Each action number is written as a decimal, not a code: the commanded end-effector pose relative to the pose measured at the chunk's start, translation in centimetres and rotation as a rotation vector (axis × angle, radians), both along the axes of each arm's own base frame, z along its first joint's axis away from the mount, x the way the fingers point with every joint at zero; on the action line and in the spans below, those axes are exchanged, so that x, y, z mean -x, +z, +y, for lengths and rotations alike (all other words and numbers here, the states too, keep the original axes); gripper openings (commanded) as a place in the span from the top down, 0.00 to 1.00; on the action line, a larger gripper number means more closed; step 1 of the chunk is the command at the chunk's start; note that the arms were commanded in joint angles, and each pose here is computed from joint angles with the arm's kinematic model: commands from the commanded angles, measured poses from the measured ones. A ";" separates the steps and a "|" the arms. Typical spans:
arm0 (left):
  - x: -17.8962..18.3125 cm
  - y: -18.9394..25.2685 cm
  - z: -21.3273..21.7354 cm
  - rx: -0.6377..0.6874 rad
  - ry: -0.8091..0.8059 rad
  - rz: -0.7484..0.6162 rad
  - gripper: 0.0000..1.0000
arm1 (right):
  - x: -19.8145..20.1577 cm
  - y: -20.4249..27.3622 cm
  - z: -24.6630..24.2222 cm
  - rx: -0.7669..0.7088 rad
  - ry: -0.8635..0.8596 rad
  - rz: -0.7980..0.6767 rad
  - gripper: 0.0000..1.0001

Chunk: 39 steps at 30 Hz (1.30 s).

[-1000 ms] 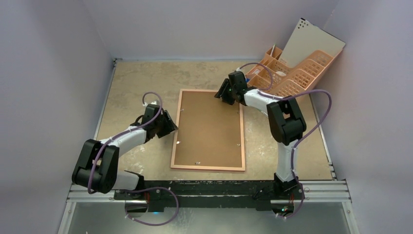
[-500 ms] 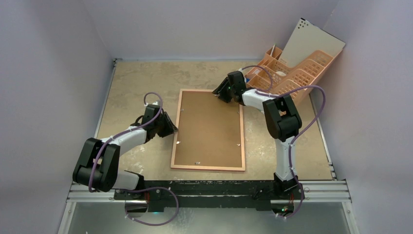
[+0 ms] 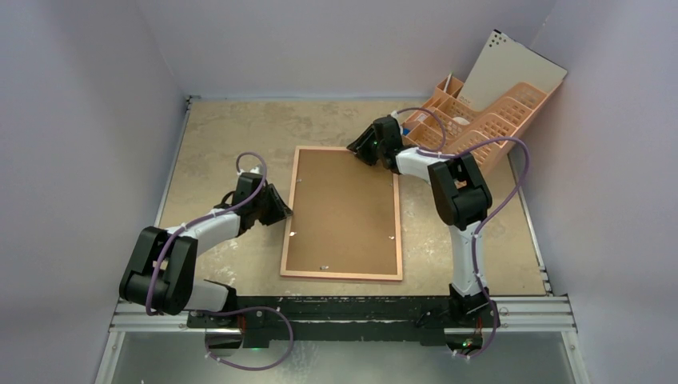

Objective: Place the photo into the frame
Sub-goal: Install the photo frame at the center of the board.

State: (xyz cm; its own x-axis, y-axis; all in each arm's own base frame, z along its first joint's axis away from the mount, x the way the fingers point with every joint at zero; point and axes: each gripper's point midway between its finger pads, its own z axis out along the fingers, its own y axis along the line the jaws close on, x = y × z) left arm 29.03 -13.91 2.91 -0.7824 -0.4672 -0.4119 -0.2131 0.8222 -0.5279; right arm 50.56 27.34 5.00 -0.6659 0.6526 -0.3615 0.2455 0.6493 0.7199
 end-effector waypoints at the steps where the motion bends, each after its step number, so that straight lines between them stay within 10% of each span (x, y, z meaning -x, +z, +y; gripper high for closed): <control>1: 1.7 -1.3 0.2 -0.014 -0.038 0.052 0.73 | -0.6 0.1 0.2 -0.025 -0.015 -0.022 0.55; 25: 1.8 -1.4 0.2 -0.015 -0.036 0.058 0.73 | -1.5 1.4 -1.8 0.126 -0.130 -0.026 0.56; 39: 1.3 0.5 0.2 -0.012 -0.027 0.026 0.64 | 2.2 10.4 -3.0 0.147 -0.030 -0.174 0.51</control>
